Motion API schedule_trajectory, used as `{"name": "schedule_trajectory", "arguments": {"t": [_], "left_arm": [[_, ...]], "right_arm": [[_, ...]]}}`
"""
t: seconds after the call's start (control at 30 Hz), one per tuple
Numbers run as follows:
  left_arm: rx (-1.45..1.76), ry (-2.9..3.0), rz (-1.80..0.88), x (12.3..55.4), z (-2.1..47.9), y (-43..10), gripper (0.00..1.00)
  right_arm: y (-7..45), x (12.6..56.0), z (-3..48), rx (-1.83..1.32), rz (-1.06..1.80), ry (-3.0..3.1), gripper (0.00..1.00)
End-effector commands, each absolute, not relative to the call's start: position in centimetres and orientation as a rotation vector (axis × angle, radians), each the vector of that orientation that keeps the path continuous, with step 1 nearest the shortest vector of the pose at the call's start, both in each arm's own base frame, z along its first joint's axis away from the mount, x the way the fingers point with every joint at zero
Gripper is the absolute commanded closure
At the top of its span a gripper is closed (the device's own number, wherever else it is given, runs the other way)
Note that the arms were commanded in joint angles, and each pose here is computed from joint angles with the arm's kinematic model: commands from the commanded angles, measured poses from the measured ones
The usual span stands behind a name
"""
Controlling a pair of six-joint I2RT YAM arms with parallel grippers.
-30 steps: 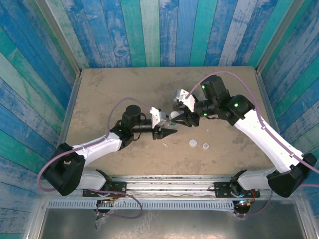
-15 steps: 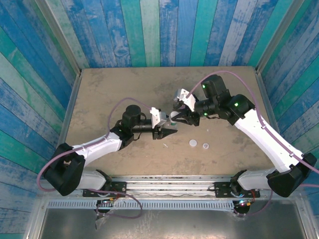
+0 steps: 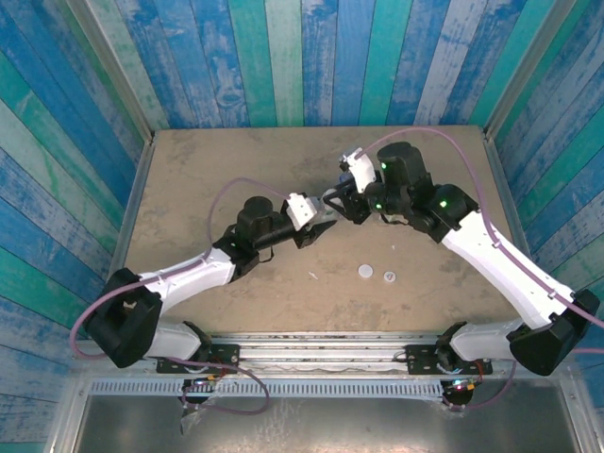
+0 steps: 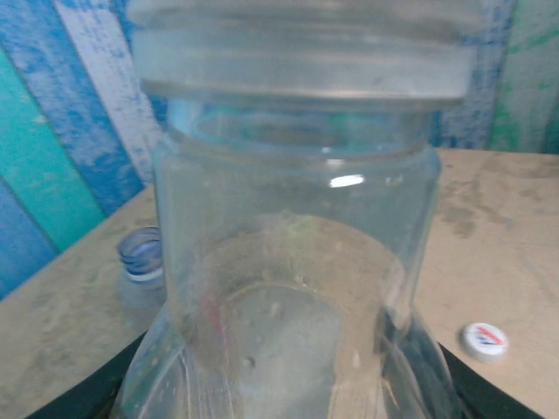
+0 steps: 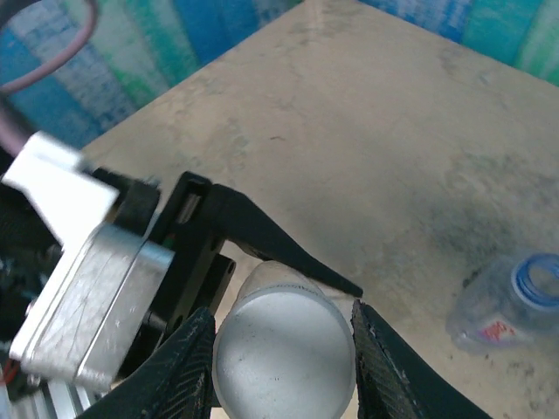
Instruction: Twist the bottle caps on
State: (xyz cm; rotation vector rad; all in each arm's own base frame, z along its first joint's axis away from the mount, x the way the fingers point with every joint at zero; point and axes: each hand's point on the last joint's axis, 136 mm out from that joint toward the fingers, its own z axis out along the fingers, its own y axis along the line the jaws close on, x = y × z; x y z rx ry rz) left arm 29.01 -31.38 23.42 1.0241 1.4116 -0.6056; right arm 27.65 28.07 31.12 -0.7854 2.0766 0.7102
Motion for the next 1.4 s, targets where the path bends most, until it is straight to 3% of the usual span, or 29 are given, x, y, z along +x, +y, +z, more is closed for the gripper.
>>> {"name": "schedule_trajectory", "arguments": {"t": [0.0,0.07,0.27,0.37,0.87,1.37], "left_arm": [[0.891,1.273,-0.438,31.9,28.7,-30.7,0.52],[0.914,1.275,-0.421,31.8,28.4,-30.7,0.51],[0.992,1.355,-0.427,30.8,26.1,-30.0,0.52],[1.044,1.363,-0.403,29.8,25.1,-29.4,0.53],[1.369,1.192,-0.268,24.5,27.3,-27.4,0.51],[1.345,1.195,-0.351,23.4,27.4,-27.5,0.50]], "right_arm": [[26.8,26.9,27.0,-0.544,0.679,2.325,0.60],[26.9,26.9,27.9,-0.567,0.684,2.290,0.56],[27.1,25.7,31.9,-0.905,0.622,2.000,0.32],[26.1,25.2,33.1,-1.023,0.517,1.878,0.27],[25.5,21.3,32.8,-1.829,0.098,1.316,0.26],[29.6,19.0,32.5,-1.961,0.239,1.273,0.43]]}}
